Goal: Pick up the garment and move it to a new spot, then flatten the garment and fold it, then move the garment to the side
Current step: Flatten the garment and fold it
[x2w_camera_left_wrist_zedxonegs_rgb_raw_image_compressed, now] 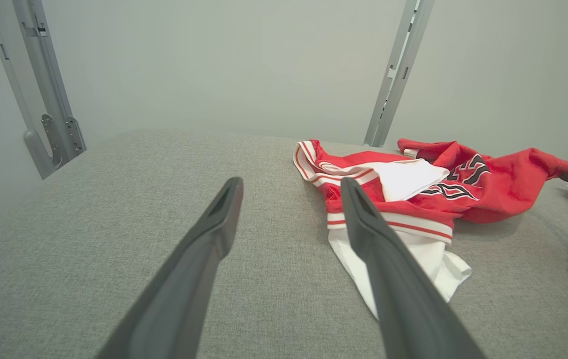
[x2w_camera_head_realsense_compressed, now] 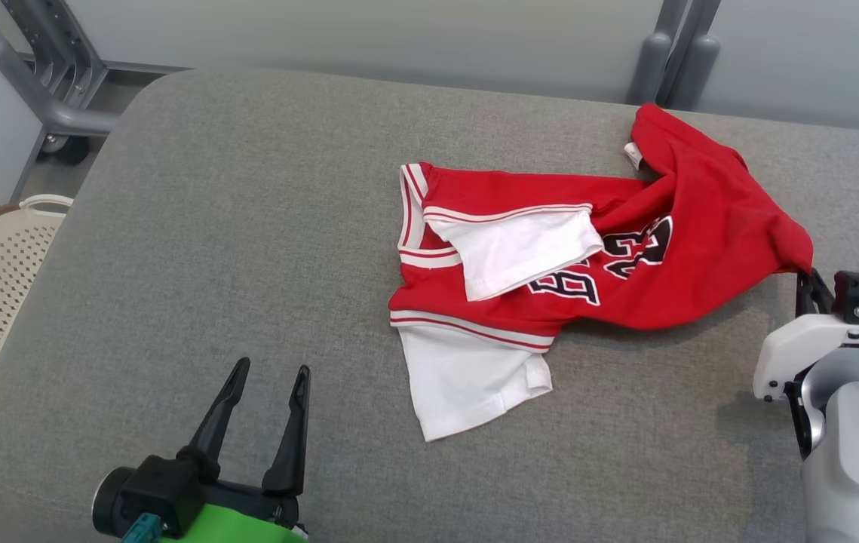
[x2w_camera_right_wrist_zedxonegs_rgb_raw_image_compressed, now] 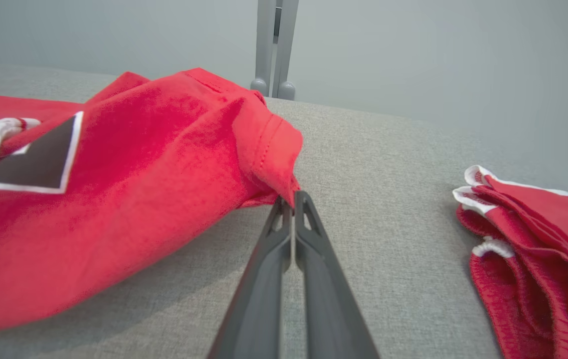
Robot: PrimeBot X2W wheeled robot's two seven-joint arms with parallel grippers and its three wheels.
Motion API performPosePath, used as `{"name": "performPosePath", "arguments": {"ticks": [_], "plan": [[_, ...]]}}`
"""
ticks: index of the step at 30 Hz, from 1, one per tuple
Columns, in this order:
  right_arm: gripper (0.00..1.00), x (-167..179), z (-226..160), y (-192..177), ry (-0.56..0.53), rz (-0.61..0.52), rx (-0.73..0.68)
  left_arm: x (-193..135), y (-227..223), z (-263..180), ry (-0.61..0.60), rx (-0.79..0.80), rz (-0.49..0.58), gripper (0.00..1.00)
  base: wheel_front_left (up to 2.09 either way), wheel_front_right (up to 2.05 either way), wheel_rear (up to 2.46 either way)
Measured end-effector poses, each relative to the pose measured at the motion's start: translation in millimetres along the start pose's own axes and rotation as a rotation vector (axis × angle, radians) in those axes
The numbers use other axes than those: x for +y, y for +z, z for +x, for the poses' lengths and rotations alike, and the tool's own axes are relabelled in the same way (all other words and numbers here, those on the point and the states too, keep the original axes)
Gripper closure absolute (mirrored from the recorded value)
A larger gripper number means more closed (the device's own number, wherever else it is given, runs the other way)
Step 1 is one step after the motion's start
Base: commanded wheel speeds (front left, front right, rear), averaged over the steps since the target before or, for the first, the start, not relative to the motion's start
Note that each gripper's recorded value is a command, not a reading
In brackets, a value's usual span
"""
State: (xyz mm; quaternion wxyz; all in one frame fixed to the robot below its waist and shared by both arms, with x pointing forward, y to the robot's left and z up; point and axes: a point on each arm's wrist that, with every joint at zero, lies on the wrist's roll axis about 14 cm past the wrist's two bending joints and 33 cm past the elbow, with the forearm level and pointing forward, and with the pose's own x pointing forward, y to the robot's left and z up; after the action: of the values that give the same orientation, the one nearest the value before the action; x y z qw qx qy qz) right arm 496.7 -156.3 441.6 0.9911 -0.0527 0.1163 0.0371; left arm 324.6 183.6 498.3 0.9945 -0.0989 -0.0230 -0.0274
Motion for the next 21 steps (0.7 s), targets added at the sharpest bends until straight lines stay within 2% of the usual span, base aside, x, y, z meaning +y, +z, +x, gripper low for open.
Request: {"name": "performPosePath", "arguments": {"ticks": [5, 9, 15, 21], "plan": [[1.00, -11, -8, 34, -0.018, -0.142, -0.026, -4, 3, -4, -0.009, -0.015, -0.007, 0.00, 0.00, 0.00, 0.00], [1.00, -20, -25, 49, -0.028, -0.201, -0.001, -6, 5, -10, -0.011, -0.021, -0.012, 0.00, 0.00, 0.00, 0.00], [1.00, -30, -68, 67, -0.031, -0.216, 0.034, -10, 5, -15, -0.021, -0.025, -0.018, 0.00, 0.00, 0.00, 0.00], [1.00, -34, -111, 49, -0.022, -0.167, 0.181, -13, 8, -16, -0.031, -0.035, -0.017, 0.00, 0.00, 0.00, 0.00]]}}
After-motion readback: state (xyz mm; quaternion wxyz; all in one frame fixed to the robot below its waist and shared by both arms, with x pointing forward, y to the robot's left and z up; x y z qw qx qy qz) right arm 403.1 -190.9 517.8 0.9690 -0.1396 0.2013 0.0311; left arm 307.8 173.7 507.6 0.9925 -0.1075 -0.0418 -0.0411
